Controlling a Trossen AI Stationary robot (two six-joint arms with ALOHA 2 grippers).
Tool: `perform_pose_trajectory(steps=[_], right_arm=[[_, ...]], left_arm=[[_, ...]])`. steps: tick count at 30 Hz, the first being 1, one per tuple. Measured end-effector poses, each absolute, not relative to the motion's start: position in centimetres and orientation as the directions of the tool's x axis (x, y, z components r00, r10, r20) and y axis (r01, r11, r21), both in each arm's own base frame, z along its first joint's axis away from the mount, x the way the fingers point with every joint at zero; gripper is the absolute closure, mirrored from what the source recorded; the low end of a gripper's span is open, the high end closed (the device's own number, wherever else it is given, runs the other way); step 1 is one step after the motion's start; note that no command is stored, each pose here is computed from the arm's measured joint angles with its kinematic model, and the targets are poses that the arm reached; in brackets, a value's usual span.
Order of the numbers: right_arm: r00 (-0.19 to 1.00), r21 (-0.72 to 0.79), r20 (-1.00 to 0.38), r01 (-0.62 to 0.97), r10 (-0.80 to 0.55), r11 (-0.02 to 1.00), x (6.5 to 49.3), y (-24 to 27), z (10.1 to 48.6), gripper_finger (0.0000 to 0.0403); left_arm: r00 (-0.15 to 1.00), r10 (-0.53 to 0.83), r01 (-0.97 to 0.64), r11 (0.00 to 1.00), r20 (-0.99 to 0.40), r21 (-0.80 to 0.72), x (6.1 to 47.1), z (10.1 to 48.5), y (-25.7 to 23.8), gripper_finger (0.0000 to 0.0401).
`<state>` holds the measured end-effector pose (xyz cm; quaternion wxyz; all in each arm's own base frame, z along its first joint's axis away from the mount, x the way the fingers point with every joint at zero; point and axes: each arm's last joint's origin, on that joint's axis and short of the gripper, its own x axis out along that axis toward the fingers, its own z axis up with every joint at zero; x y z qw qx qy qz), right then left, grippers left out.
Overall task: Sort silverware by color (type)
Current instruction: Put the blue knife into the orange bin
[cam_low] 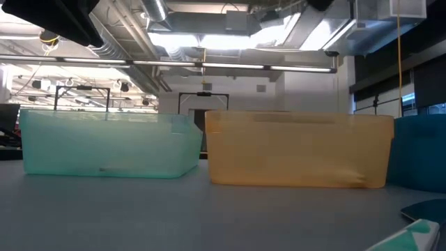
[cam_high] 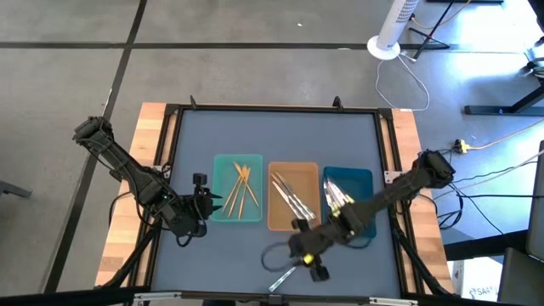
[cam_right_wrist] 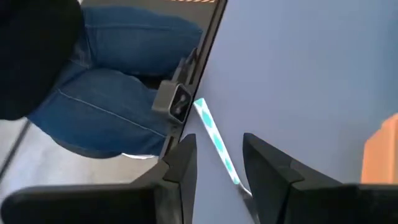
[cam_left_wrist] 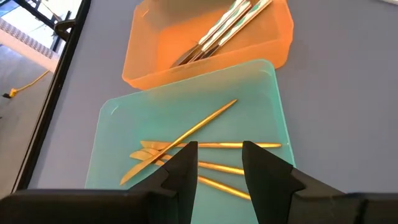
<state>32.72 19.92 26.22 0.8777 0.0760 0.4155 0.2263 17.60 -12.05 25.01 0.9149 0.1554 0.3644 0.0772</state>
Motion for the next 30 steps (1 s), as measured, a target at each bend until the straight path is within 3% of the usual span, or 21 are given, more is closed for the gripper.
perform_pose_trajectory(steps=[11, 22, 30], right_arm=[[0.618, 0.173, -0.697, -0.347, 0.364, 0.922, 30.4, 24.5, 25.2, 0.0285], [0.585, 0.147, -0.716, -0.406, 0.380, 0.902, 31.4, 26.2, 21.8, 0.0285], [0.601, 0.050, -0.741, -0.395, 0.299, 0.917, 32.0, 26.3, 20.0, 0.0285]], left_arm=[[0.729, 0.246, -0.030, 0.944, -0.639, 0.330, 17.7, 25.1, -12.1, 0.0281], [0.732, 0.244, -0.036, 0.947, -0.637, 0.321, 17.7, 25.1, -12.2, 0.0281], [0.731, 0.243, -0.035, 0.946, -0.637, 0.321, 17.7, 25.1, -12.2, 0.0281]])
